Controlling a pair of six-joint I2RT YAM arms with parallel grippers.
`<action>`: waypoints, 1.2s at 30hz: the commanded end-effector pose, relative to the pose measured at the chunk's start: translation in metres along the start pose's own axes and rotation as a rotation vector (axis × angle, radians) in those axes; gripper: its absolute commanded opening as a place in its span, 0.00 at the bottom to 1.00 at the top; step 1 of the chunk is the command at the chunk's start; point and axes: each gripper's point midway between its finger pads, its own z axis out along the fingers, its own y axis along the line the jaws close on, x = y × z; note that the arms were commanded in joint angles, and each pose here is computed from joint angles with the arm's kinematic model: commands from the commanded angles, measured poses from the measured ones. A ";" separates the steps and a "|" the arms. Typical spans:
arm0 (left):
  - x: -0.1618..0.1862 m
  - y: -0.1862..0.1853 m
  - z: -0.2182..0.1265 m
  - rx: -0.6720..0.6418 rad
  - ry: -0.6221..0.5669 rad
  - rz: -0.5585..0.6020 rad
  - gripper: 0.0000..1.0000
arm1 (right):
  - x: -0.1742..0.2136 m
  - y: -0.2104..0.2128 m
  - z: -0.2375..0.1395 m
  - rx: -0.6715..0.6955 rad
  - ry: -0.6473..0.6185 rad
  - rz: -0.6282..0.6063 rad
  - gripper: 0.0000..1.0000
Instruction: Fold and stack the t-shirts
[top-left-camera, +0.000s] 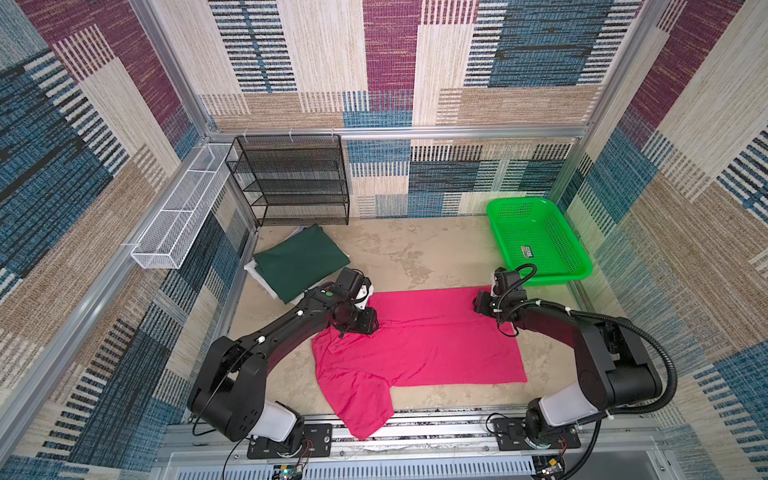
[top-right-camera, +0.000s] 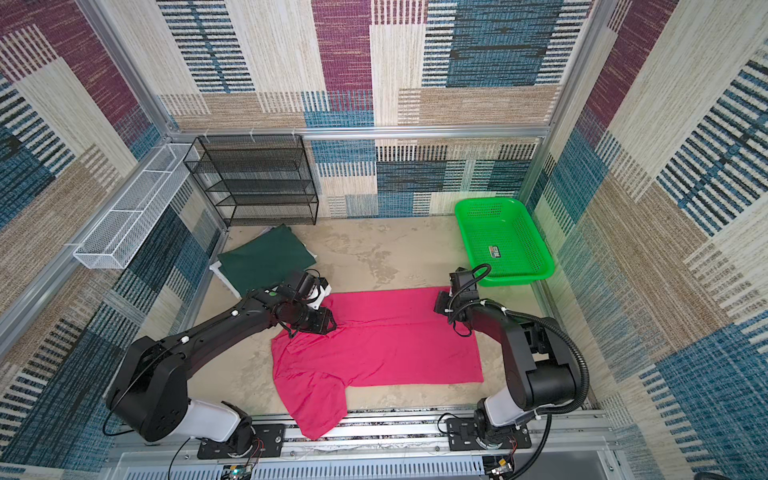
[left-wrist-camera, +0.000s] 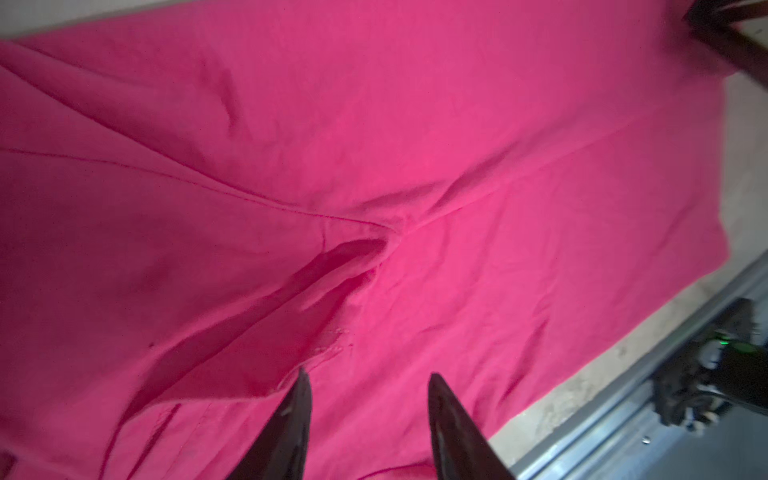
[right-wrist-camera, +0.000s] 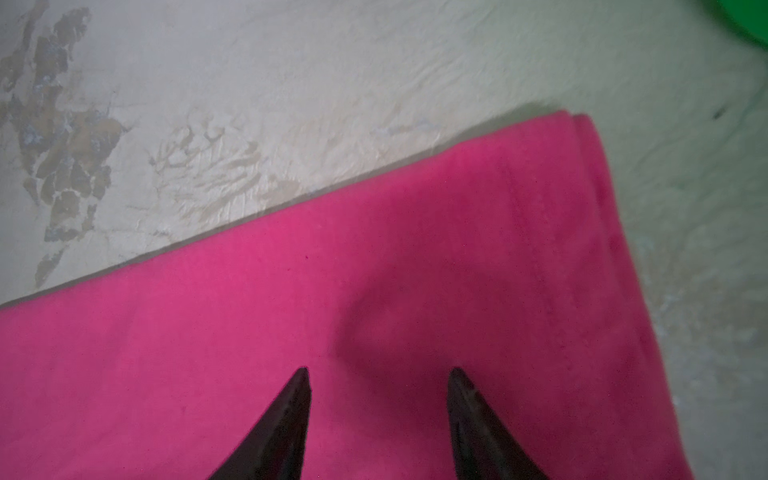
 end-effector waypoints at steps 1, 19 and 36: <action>0.011 0.021 -0.001 -0.152 0.053 0.083 0.50 | 0.001 -0.001 0.000 0.003 0.003 -0.008 0.55; 0.016 0.015 0.027 -0.417 0.244 0.472 0.53 | 0.007 -0.001 0.003 -0.003 0.020 -0.004 0.55; 0.017 0.018 0.025 -0.561 0.289 0.551 0.09 | 0.009 -0.001 0.005 -0.005 0.032 -0.006 0.55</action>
